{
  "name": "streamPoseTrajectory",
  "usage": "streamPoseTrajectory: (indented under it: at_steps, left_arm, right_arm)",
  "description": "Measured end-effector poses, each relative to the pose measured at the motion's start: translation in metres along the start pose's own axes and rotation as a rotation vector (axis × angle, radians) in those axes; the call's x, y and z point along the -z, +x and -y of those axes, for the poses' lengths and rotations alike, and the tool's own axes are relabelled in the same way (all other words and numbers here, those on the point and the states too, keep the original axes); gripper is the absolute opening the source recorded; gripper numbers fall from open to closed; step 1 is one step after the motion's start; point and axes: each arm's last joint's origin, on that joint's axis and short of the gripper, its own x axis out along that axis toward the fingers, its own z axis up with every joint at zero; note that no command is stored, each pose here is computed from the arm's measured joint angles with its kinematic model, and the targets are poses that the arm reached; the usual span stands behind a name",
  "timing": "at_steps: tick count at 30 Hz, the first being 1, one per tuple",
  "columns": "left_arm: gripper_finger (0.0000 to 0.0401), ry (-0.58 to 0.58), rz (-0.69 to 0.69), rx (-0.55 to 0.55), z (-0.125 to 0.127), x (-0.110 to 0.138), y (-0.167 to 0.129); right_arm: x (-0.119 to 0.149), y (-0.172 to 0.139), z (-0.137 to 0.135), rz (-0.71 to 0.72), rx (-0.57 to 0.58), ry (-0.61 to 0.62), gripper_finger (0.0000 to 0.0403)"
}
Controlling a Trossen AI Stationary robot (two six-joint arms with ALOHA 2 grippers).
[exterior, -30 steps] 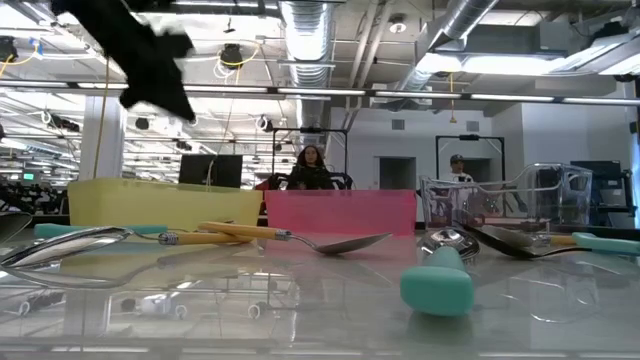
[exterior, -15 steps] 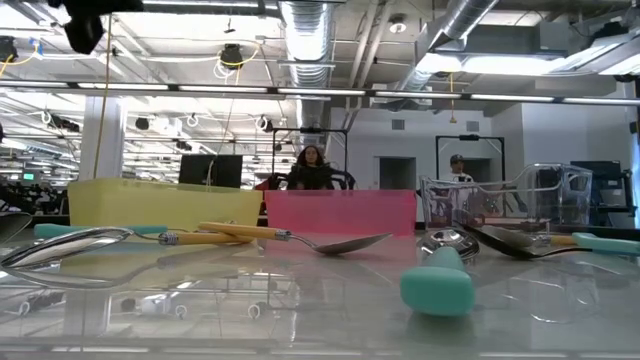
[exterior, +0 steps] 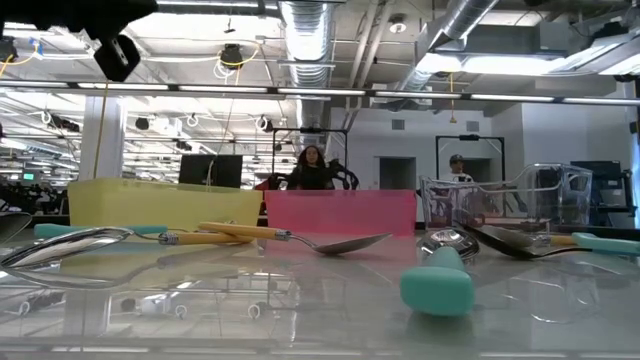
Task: Sort silverware by color (type)
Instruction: Put the green spoon into the red bin
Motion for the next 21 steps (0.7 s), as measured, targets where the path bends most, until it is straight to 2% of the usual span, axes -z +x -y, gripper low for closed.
streamPoseTrajectory:
  at_steps: [5, 12, 15, 21]
  left_arm:
    - [0.0000, 0.011, -0.017, 0.053, 0.005, 0.011, 0.015]
    - [0.0000, 0.055, -0.115, -0.105, 0.019, 0.038, 0.040]
    - [0.0000, 0.077, -0.105, -0.171, 0.030, 0.042, 0.045]
    - [0.0000, 0.130, -0.145, -0.203, 0.051, 0.045, 0.049]
  right_arm:
    - [0.023, 0.010, -0.022, 0.001, -0.017, -0.024, 0.0042]
    - [0.043, 0.026, -0.038, -0.007, 0.038, -0.021, 0.0042]
    - [0.045, 0.029, -0.040, -0.006, 0.050, 0.001, 0.0044]
    - [0.045, 0.030, -0.039, -0.004, 0.056, 0.003, 0.0060]
